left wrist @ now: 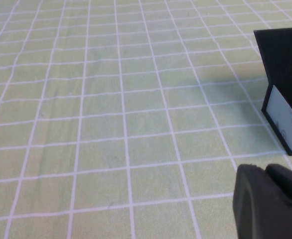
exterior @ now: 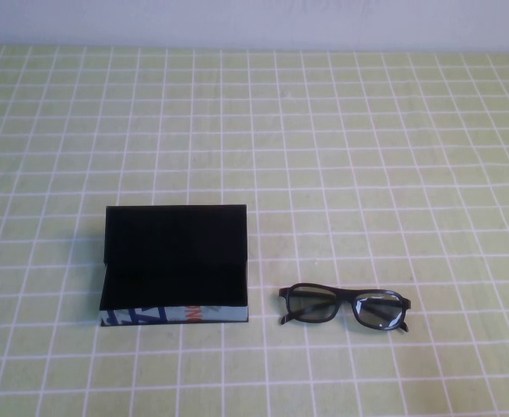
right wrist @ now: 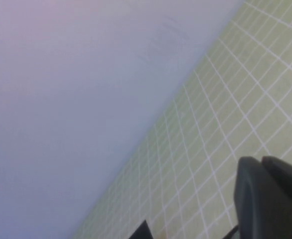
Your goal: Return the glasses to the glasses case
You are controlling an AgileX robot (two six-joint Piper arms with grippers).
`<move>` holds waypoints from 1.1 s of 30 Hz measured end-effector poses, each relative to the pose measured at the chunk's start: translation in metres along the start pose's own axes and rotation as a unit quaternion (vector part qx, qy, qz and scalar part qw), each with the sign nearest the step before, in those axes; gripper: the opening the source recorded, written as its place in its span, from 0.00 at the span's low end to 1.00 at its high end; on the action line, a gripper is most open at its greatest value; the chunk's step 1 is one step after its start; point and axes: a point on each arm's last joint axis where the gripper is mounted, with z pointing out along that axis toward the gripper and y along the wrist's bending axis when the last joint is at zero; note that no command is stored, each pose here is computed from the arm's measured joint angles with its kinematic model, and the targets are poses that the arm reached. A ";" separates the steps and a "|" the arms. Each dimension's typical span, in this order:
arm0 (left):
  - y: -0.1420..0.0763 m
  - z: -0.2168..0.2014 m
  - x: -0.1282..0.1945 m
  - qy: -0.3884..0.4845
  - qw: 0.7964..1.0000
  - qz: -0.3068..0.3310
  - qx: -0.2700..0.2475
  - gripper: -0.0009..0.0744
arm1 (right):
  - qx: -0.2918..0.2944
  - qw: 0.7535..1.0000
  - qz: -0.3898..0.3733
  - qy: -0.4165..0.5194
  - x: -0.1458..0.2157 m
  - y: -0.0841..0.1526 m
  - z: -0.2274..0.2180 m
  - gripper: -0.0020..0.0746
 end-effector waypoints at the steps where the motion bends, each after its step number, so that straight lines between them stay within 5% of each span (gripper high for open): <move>1: 0.000 0.000 0.000 0.000 1.000 0.000 0.000 0.01 | -0.001 1.000 0.002 0.006 0.001 0.000 0.000 0.01; 5: 0.000 0.000 0.000 0.000 1.000 0.000 0.000 0.01 | -0.004 0.998 0.004 0.066 0.011 0.002 -0.001 0.01; 11: 0.000 0.000 0.000 0.000 1.000 0.000 0.000 0.01 | 0.021 0.975 -0.088 0.203 0.006 0.045 0.001 0.01; 19: 0.000 0.000 0.000 0.000 1.000 0.000 0.000 0.01 | 0.128 0.864 -0.244 0.422 -0.010 0.070 0.036 0.01; 29: 0.000 0.000 0.000 0.000 1.000 0.000 0.000 0.01 | 0.110 0.777 -0.316 0.533 -0.018 0.076 0.098 0.01; 33: 0.000 0.000 0.000 0.000 1.000 0.000 0.000 0.01 | 0.067 0.725 -0.365 0.580 -0.002 0.085 0.123 0.01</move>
